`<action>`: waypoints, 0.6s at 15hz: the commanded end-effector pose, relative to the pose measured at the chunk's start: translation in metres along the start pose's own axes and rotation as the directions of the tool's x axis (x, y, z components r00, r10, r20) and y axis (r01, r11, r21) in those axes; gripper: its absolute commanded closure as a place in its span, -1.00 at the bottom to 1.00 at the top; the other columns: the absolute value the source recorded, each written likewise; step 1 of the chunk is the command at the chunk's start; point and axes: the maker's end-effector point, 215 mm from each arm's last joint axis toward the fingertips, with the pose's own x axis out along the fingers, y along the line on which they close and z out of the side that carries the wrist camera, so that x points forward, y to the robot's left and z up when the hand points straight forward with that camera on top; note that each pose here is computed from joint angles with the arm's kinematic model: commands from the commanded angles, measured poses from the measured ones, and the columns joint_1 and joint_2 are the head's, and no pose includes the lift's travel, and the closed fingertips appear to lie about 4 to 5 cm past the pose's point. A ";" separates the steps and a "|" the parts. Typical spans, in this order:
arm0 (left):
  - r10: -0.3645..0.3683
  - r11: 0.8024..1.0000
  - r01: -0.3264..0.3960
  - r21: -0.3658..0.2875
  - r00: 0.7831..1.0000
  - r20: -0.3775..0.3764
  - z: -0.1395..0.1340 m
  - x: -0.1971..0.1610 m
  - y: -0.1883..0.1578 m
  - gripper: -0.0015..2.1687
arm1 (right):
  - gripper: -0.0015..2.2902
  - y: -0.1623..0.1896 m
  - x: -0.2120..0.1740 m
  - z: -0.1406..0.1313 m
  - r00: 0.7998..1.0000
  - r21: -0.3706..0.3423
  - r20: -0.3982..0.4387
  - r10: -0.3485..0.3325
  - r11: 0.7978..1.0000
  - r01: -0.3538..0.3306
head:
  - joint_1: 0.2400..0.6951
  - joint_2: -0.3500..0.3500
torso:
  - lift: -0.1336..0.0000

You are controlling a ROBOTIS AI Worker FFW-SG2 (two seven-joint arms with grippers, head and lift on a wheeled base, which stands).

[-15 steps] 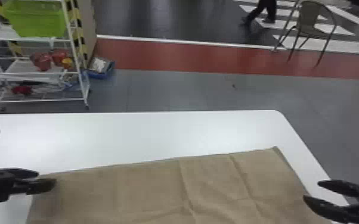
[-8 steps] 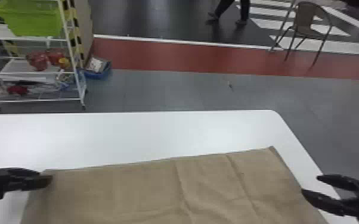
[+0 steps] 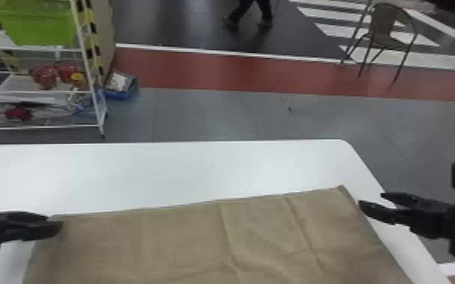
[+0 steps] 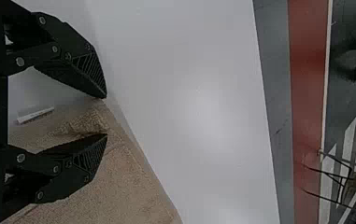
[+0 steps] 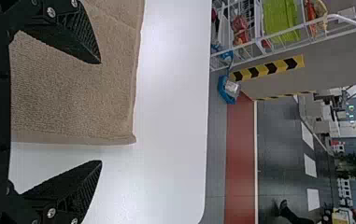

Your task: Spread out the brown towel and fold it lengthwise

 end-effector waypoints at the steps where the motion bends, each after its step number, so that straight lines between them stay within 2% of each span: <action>1: -0.004 1.000 0.004 0.022 1.000 0.006 0.003 0.000 -0.001 -0.43 | -0.88 -0.015 0.018 -0.001 0.999 0.004 -0.026 -0.021 1.000 0.021 | 1.00 -0.55 | -0.83; 4: -0.014 0.999 0.013 0.034 1.000 0.012 0.004 -0.001 -0.003 -0.43 | -0.88 -0.042 0.032 -0.001 0.997 0.027 -0.045 -0.060 0.998 0.061 | 1.00 -0.59 | -0.83; 5: -0.017 0.999 0.017 0.037 1.000 0.012 0.004 0.000 -0.004 -0.43 | -0.88 -0.048 0.036 0.000 0.996 0.006 -0.048 -0.070 0.998 0.070 | 1.00 -0.60 | -0.83; 9: -0.026 0.998 0.025 0.049 1.000 0.008 0.000 0.000 -0.009 -0.43 | -0.87 -0.054 0.059 0.003 0.995 -0.006 -0.053 -0.083 0.997 0.082 | 1.00 -0.66 | -0.83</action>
